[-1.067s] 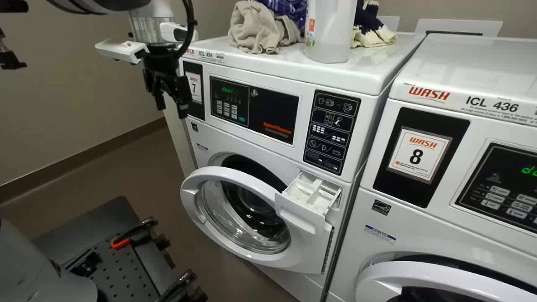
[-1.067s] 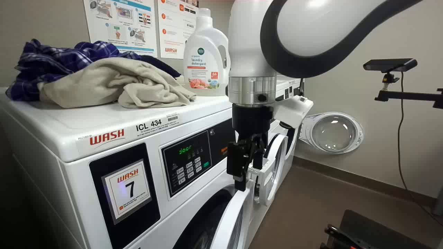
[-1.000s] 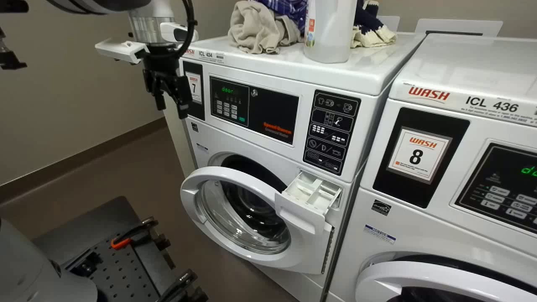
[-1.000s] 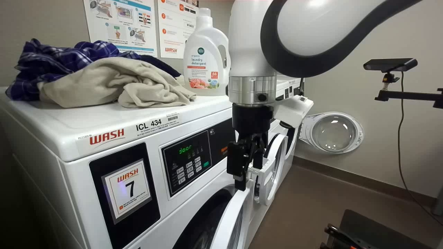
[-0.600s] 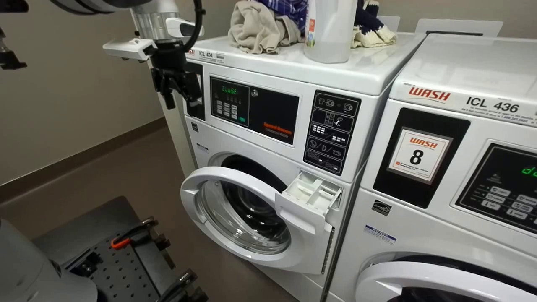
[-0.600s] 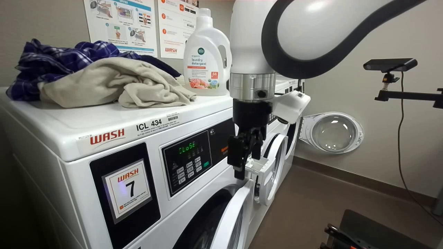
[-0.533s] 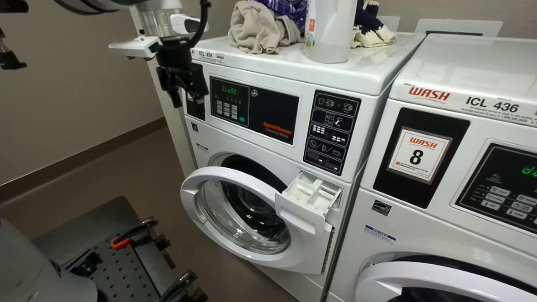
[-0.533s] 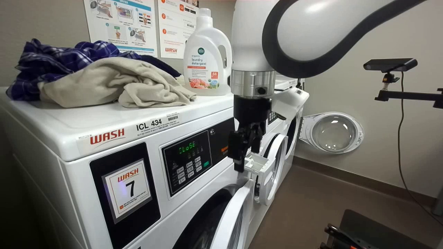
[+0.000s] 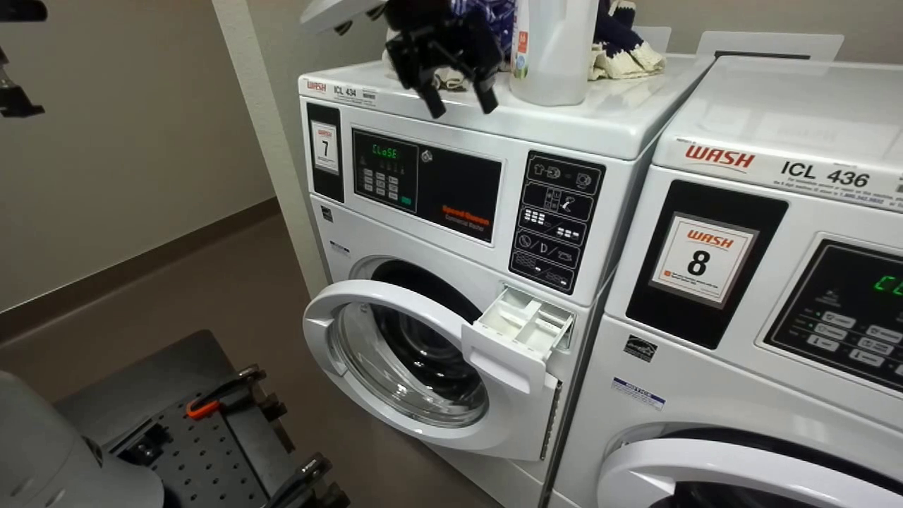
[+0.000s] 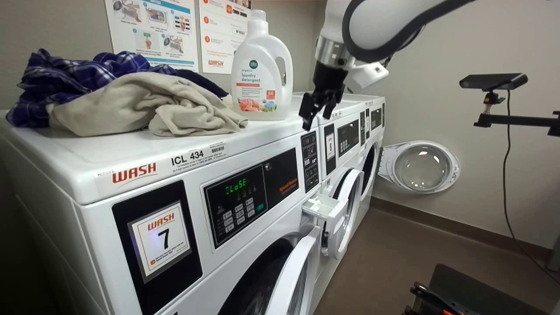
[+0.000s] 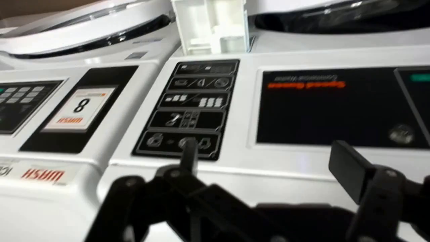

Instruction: Pour some detergent into the washing machine

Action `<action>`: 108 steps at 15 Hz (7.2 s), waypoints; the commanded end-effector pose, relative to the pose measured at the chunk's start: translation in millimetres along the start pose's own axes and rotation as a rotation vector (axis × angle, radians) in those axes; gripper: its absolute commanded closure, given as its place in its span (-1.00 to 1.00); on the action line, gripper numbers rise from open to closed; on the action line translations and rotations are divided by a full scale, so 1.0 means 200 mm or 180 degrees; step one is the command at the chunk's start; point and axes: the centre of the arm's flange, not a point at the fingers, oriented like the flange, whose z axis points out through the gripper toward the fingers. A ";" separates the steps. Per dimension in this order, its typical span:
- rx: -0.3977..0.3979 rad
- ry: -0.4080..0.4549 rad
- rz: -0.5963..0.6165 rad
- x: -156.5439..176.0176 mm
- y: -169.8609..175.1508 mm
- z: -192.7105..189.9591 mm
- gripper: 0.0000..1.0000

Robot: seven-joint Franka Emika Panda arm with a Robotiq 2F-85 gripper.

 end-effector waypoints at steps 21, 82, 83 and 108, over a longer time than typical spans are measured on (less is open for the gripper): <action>-0.0510 0.1195 0.0008 0.64 0.38 -0.15 -1.00; 0.0059 0.0587 -0.0850 0.58 0.67 -0.85 0.85; 0.0076 0.0569 -0.0850 0.55 0.68 -0.86 0.85; 0.0043 -0.0489 -0.1063 0.01 0.56 -0.41 0.85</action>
